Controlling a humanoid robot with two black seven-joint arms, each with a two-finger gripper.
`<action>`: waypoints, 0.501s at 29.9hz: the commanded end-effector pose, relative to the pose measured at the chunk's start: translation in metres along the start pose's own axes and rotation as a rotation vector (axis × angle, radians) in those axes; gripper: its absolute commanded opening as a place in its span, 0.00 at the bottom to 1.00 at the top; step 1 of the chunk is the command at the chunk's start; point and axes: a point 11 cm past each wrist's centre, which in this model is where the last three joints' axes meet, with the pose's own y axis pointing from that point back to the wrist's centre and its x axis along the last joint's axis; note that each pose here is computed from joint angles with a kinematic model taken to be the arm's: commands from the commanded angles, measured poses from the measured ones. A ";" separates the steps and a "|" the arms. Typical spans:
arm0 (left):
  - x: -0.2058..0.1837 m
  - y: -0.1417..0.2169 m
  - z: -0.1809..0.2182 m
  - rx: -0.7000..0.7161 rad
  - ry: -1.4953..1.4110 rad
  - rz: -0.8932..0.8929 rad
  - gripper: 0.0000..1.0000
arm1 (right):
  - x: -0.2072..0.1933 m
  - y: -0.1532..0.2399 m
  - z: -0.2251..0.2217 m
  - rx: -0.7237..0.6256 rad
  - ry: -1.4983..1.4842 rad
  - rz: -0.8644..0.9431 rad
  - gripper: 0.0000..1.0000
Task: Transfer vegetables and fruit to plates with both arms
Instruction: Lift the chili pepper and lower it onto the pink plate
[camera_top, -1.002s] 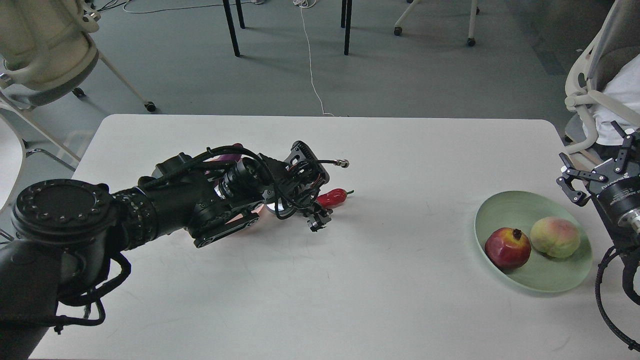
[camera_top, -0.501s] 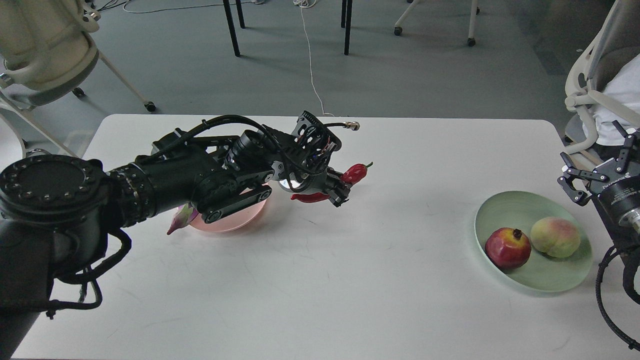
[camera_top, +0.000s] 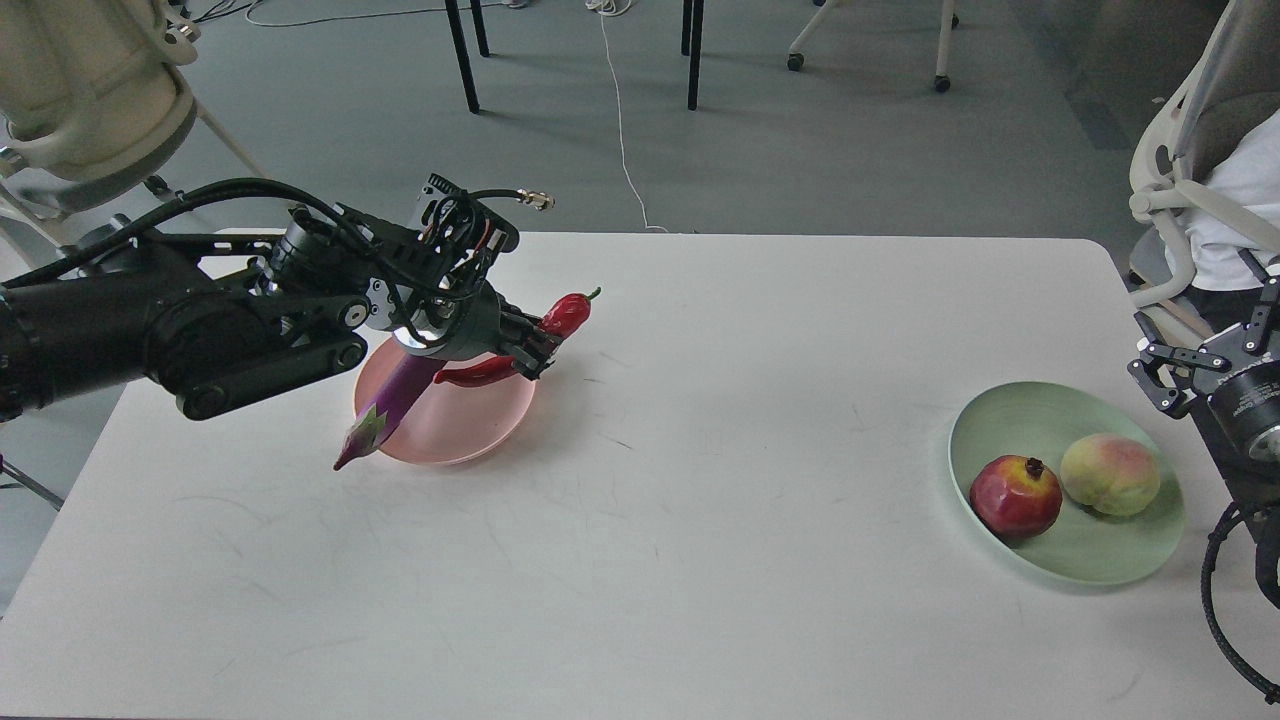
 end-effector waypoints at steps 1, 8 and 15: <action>-0.032 -0.008 -0.007 0.011 0.013 -0.048 0.14 | 0.000 0.000 -0.001 0.003 -0.001 0.000 0.99; -0.036 -0.010 -0.009 0.024 0.004 -0.052 0.21 | 0.002 -0.001 -0.004 0.014 0.003 0.006 0.99; -0.037 -0.009 -0.014 0.066 0.012 -0.051 0.66 | 0.003 -0.001 -0.006 0.021 0.002 0.008 0.99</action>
